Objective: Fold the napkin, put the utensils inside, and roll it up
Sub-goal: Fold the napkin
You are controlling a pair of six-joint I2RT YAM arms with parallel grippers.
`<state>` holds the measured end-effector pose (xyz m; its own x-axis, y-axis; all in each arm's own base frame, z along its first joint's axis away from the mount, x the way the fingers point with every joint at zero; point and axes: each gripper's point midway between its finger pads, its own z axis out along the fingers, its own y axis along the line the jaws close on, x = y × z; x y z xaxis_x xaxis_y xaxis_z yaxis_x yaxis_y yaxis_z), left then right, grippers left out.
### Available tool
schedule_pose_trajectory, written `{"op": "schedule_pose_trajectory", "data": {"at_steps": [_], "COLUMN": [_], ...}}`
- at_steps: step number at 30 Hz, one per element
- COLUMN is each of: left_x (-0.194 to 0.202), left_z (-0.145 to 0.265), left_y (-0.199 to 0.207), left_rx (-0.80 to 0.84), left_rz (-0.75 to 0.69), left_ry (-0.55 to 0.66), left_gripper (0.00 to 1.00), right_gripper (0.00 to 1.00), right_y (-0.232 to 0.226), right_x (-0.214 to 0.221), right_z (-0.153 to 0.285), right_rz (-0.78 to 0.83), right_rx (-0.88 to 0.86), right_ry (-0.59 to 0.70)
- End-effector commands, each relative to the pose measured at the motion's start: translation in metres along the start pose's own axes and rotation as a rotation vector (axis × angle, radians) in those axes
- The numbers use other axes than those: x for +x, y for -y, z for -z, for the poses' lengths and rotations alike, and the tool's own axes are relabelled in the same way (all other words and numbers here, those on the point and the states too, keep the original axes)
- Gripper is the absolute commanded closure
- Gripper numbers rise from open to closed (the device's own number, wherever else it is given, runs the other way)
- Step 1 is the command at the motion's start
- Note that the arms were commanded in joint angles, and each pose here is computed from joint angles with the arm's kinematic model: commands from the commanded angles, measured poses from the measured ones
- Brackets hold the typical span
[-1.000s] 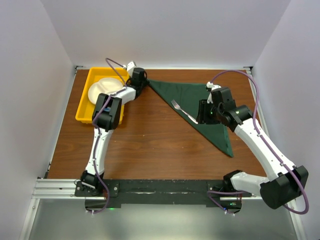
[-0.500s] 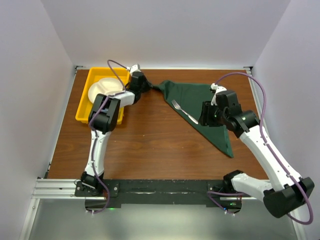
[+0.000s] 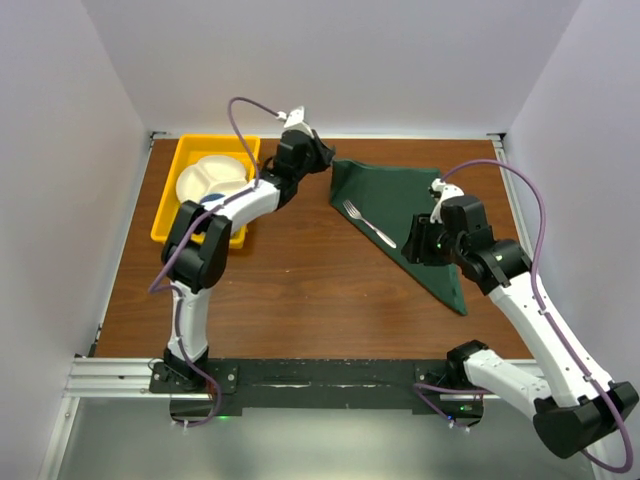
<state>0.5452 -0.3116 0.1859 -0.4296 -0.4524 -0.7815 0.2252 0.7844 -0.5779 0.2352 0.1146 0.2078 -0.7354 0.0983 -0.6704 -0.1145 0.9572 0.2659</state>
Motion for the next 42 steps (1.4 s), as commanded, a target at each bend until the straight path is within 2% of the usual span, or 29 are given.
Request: {"op": "schedule_pose_trajectory", "data": {"at_steps": [1,5,7,12,15,25,42], "left_x": [0.027,0.059,0.078,0.108,0.122,0.135,0.181], "left_z": [0.013,0.022,0.028,0.041,0.048,0.055,0.040], "left_y": [0.039,0.060,0.079,0.098,0.103,0.112,0.131], "left_rx": [0.062,0.095,0.140,0.174,0.183,0.153,0.246], "left_rz": [-0.063,-0.047,-0.059,-0.097,-0.139,-0.247,-0.126], "left_ry": [-0.072,-0.133,-0.174,-0.236,-0.267,-0.280,-0.372], "left_gripper": [1.00,1.00,1.00,1.00,1.00,1.00,1.00], "right_gripper": [0.51,0.51,0.51,0.50,0.50,0.48,0.48], "right_y": [-0.001,0.000,0.009,0.040,0.041,0.034,0.041], "right_x": [0.003,0.004,0.005,0.012,0.014,0.025,0.040], "right_z": [0.003,0.004,0.003,0.007,0.008,-0.002,-0.001], "right_rz": [-0.025,-0.039,-0.070,-0.137,-0.136,-0.149,-0.173], "right_rx": [-0.010,-0.008,0.045,0.237,0.243,0.196,0.230], "right_ry": [0.010,0.016,0.021,0.006,0.002,-0.039,-0.074]}}
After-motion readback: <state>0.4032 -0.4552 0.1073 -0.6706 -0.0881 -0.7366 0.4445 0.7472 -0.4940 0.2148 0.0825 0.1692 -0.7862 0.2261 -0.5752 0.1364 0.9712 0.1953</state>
